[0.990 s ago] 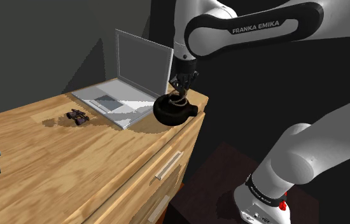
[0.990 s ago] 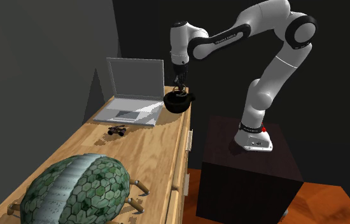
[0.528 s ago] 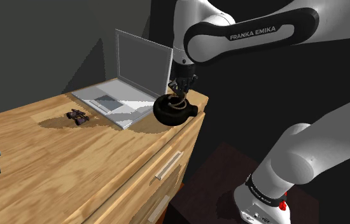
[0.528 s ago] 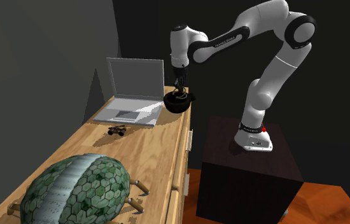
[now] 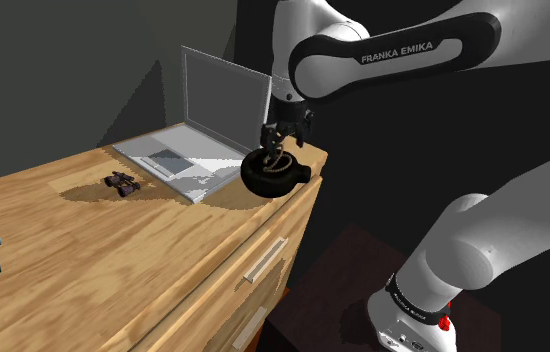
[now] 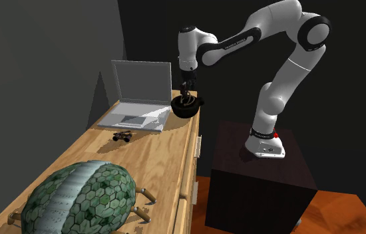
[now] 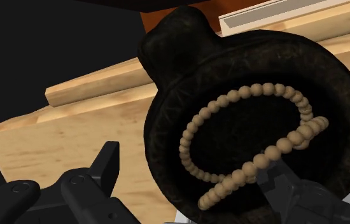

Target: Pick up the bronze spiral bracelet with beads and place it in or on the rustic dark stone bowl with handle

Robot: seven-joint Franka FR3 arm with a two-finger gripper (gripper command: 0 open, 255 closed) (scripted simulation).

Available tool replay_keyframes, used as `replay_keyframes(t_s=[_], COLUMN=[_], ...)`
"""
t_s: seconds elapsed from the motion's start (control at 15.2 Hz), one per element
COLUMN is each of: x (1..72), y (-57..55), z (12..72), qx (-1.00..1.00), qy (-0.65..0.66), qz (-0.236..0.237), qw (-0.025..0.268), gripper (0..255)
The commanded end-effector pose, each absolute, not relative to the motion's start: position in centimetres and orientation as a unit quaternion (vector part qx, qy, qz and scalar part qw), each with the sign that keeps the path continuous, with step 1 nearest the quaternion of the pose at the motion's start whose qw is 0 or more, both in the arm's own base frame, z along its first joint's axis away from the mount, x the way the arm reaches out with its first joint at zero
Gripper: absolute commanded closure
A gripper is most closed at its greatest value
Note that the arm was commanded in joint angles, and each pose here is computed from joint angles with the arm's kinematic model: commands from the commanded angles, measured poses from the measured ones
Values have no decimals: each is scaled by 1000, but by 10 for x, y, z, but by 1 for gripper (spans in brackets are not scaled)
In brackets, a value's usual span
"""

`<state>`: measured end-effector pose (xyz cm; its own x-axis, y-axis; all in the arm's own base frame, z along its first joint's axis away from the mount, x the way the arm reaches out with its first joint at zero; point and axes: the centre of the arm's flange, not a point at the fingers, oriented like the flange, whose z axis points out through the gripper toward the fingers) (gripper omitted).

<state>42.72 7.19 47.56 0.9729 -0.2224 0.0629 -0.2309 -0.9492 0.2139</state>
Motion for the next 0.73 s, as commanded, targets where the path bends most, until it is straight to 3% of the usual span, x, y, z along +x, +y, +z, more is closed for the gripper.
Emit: replay_keyframes(t_s=[0.0, 0.26, 0.66], x=[427, 427, 427], y=[72, 83, 83], z=[476, 524, 524], qx=[987, 987, 987], qy=[-115, -115, -115], qz=[19, 19, 19], qw=[111, 111, 111], gripper=[0, 0, 0])
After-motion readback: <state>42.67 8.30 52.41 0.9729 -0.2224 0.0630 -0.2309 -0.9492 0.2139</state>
